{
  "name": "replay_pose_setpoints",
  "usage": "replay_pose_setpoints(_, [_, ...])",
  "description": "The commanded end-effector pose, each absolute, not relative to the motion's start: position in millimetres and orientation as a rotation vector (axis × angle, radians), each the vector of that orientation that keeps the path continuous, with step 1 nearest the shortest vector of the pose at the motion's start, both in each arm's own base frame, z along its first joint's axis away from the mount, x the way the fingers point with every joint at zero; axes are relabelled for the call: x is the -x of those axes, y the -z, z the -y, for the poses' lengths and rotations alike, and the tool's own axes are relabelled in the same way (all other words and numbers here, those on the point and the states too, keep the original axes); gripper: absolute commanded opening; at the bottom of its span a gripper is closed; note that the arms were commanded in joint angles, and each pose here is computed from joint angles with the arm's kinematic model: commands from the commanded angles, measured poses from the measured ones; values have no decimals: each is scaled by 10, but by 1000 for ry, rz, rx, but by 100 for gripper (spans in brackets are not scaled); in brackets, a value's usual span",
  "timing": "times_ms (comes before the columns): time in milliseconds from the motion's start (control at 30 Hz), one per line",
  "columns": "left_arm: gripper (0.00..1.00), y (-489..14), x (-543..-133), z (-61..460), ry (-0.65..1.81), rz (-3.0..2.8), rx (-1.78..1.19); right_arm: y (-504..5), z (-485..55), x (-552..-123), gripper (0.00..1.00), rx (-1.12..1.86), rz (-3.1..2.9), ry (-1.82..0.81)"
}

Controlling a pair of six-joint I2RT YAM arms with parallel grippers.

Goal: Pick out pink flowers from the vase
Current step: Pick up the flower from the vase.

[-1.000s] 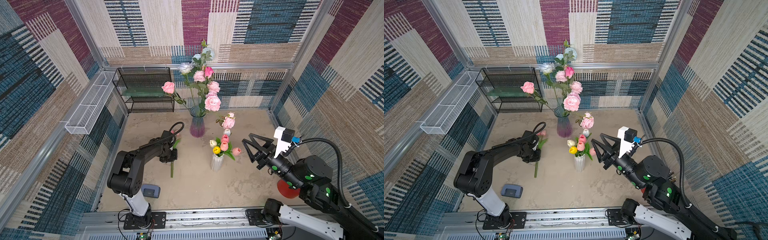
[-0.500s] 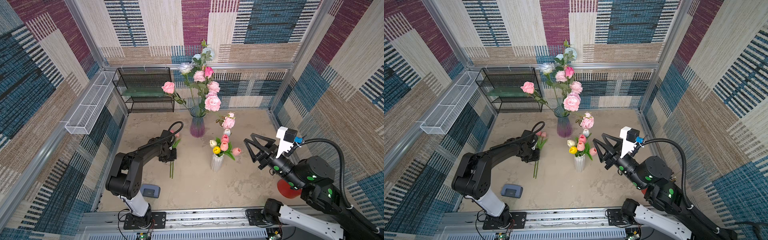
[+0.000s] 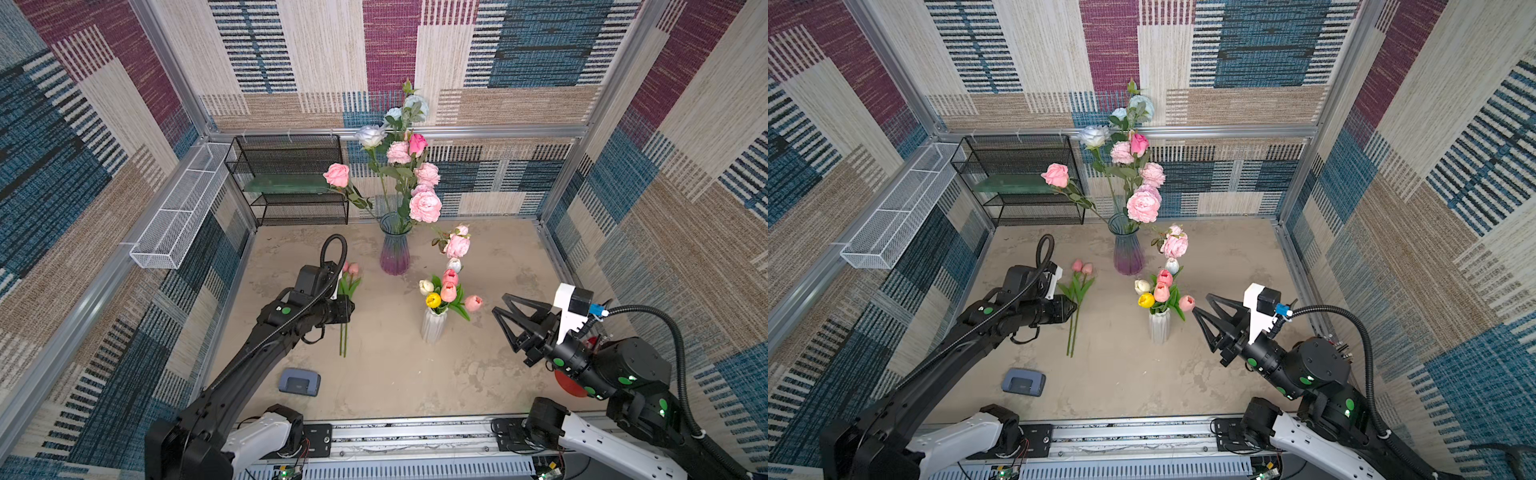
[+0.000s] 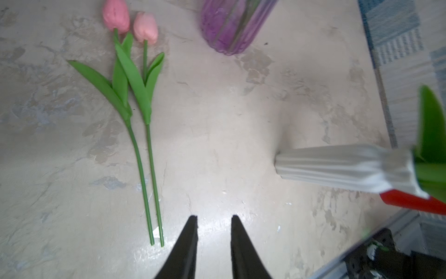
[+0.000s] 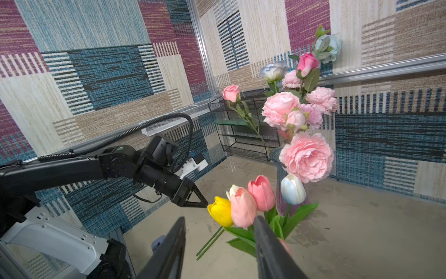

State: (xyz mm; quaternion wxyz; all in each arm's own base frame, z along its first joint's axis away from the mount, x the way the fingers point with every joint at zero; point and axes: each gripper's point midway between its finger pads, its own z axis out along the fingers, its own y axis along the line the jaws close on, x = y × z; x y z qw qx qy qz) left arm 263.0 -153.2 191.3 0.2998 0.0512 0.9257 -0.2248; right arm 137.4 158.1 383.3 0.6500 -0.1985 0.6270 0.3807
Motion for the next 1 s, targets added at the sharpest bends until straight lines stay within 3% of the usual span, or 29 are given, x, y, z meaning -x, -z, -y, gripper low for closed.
replay_pose_setpoints(0, [28,-1972,-2368,1614,630,-2433,-267,-3700,-1610,-1282,45,519,-1346,-865])
replay_pose_setpoints(200, [29,-2043,-2140,1656,660,-2350,-406,-3357,-1615,-1409,40,471,-1355,-824])
replay_pose_setpoints(467, [30,-2028,-2068,1609,667,-2296,-400,-3019,-1336,-1630,36,173,-1384,-833])
replay_pose_setpoints(667, [29,-2038,-2075,1618,672,-2280,-404,-2777,-1311,-1793,31,158,-1421,-701])
replay_pose_setpoints(967, [30,-2032,-2059,1635,681,-2277,-423,-2672,-1400,-1932,32,254,-1363,-622])
